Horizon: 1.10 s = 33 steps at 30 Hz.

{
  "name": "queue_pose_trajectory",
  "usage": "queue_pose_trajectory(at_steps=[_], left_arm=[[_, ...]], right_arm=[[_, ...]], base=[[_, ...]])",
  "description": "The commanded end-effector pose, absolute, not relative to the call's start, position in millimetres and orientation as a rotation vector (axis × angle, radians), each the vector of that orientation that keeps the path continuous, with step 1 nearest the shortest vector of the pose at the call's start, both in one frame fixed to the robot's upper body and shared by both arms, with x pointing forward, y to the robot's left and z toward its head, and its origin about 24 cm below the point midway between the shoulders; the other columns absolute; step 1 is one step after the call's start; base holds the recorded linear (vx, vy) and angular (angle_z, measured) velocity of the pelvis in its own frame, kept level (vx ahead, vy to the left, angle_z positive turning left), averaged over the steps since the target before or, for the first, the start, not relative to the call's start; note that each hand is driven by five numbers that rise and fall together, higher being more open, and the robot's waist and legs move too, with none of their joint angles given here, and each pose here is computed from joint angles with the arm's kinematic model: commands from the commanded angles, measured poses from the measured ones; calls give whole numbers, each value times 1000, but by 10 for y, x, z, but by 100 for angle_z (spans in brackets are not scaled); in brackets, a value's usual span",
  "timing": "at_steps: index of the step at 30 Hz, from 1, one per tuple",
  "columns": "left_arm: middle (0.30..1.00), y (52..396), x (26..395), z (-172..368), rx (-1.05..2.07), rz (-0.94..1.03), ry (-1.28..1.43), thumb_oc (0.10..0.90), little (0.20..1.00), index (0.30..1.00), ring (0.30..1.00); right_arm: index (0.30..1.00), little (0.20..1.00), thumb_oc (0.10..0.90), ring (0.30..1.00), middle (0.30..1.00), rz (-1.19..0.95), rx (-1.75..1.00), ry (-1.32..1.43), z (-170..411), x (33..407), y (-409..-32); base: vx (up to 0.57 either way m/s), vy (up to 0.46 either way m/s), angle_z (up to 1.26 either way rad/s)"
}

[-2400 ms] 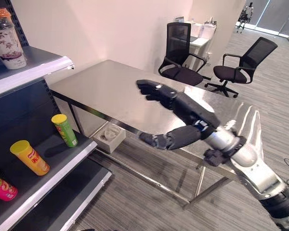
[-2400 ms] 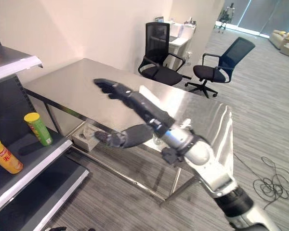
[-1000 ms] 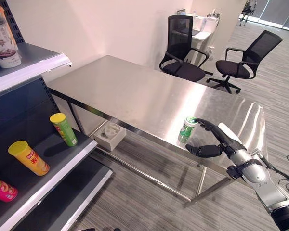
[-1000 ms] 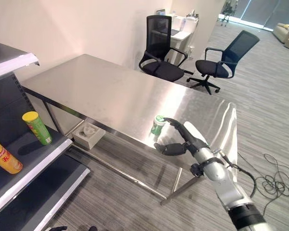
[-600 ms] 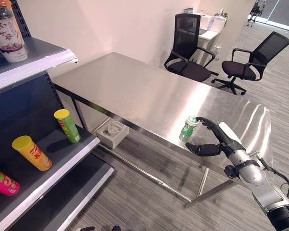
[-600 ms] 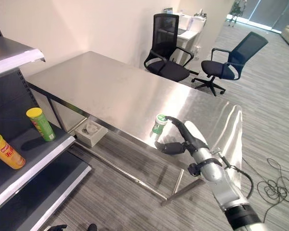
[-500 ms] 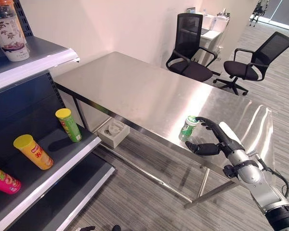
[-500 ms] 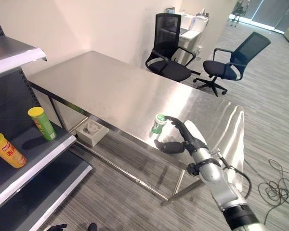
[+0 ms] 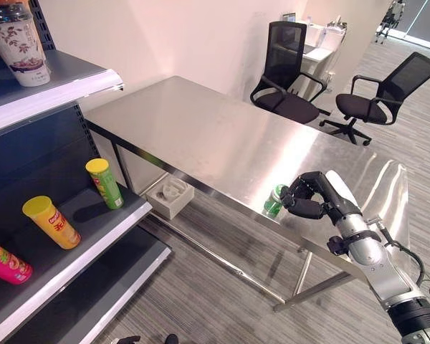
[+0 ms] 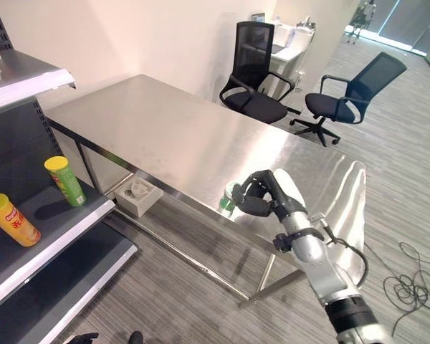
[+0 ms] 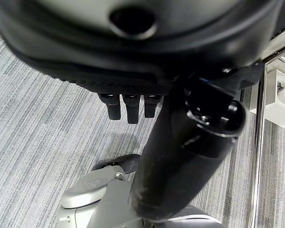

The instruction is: Put the goods on the table back onto the shelves and tidy them up.

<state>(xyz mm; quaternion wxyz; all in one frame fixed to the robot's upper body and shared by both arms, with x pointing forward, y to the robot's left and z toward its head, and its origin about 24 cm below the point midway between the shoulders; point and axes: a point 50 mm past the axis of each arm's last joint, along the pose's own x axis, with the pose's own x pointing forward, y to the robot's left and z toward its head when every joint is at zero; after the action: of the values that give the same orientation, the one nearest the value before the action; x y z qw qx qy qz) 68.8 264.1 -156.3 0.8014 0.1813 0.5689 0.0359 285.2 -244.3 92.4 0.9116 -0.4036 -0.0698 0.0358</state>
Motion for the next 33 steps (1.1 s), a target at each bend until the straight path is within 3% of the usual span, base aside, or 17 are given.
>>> queue_pose_trajectory(at_steps=[1,4,6,33], left_arm=[[900,2377,930,-1585,397,-16,1142,800,900,900,900],[900,2376,967,-1573,417,-28,1124,800,900,900,900],[900,2371,978,-1570,422,-32,1119,800,900,900,900],[900,2389,960,-1575,431,-28,1137,800,900,900,900]], right_arm=[[300,300,400,300,300,17,-914,-298,1275,2962,-2439],[300,300,400,300,300,13,-953,-305,1292,2962,-2443],[900,900,800,900,900,4,-971,-301,1283,2964,-2452],[900,900,800,900,900,-63,-889,-428,1616,3179,-2253]], base=[[1,3,3],[2,1,1],[0,0,0],[0,1,0]])
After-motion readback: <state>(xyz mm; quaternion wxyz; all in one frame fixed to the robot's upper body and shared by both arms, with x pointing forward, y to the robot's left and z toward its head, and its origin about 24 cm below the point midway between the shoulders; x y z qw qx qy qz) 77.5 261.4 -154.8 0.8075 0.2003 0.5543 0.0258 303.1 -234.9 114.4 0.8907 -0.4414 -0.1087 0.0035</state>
